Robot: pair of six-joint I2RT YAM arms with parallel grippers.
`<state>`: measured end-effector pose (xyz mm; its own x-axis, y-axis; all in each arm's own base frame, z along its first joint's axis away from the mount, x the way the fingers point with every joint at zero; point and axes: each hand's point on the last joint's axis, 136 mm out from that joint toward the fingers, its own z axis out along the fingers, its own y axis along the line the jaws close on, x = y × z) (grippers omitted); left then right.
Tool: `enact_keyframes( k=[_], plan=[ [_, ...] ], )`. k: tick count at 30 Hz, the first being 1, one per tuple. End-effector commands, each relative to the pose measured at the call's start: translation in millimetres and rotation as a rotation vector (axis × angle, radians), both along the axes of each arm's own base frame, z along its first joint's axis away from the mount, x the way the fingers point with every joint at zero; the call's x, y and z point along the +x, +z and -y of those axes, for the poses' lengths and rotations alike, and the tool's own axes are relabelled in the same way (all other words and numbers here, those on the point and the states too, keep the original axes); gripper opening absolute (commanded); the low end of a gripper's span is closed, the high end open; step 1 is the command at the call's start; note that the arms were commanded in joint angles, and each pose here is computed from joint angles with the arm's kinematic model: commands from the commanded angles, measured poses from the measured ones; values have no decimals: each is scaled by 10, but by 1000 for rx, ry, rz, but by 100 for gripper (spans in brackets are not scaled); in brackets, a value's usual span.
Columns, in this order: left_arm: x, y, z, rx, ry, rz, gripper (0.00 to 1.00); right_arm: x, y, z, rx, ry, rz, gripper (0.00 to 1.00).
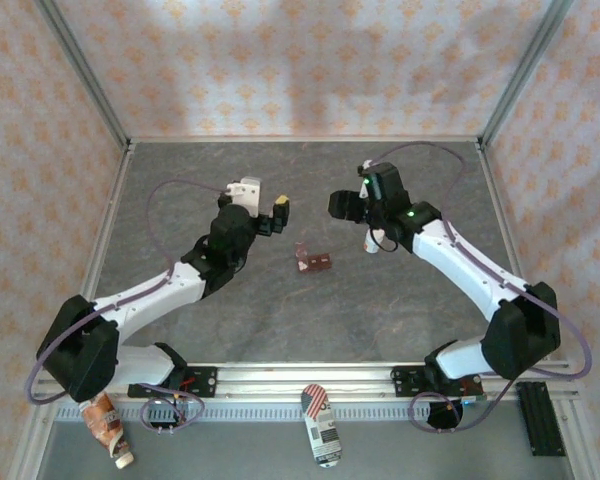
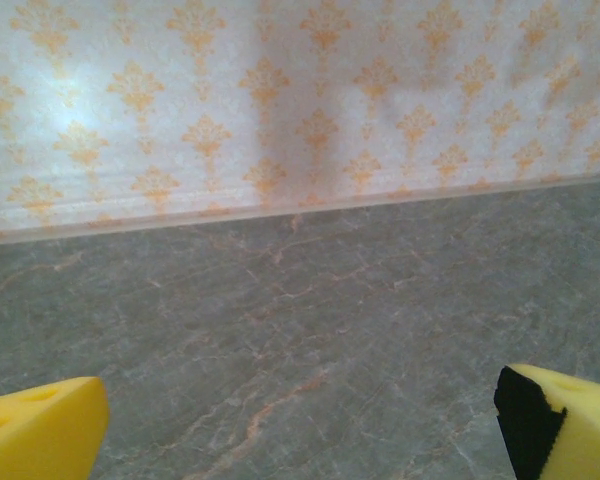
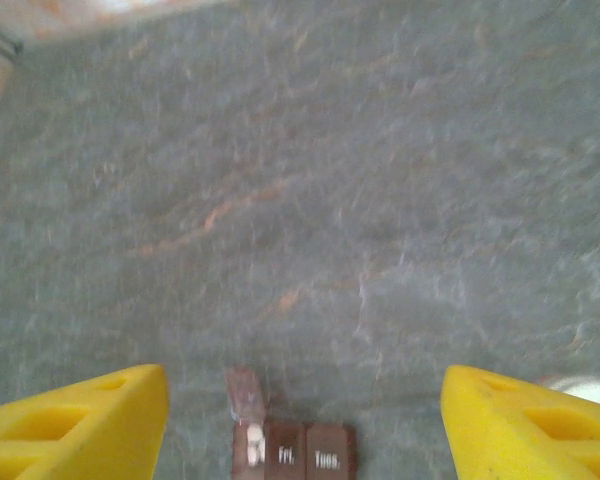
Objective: Sort the pills into containers
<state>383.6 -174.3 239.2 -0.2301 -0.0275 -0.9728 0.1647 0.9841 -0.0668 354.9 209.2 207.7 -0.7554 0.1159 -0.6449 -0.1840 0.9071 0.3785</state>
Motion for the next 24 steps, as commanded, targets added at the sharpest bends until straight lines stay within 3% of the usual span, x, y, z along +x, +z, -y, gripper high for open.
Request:
enact_keyframes(
  k=[1, 12, 17, 24],
  plan=[
    [62, -131, 44, -32, -26, -126, 100, -197, -198, -145, -26, 94, -97, 72],
    [196, -726, 166, -188, -144, -550, 100, -385, -905, -260, -109, 143, -281, 70],
    [216, -912, 45, -205, -37, -611, 100, -417, -1173, -217, -161, 140, -341, 69],
    [139, -1132, 24, -110, -52, -695, 100, -462, -1425, -183, -209, 154, -394, 69]
  ],
)
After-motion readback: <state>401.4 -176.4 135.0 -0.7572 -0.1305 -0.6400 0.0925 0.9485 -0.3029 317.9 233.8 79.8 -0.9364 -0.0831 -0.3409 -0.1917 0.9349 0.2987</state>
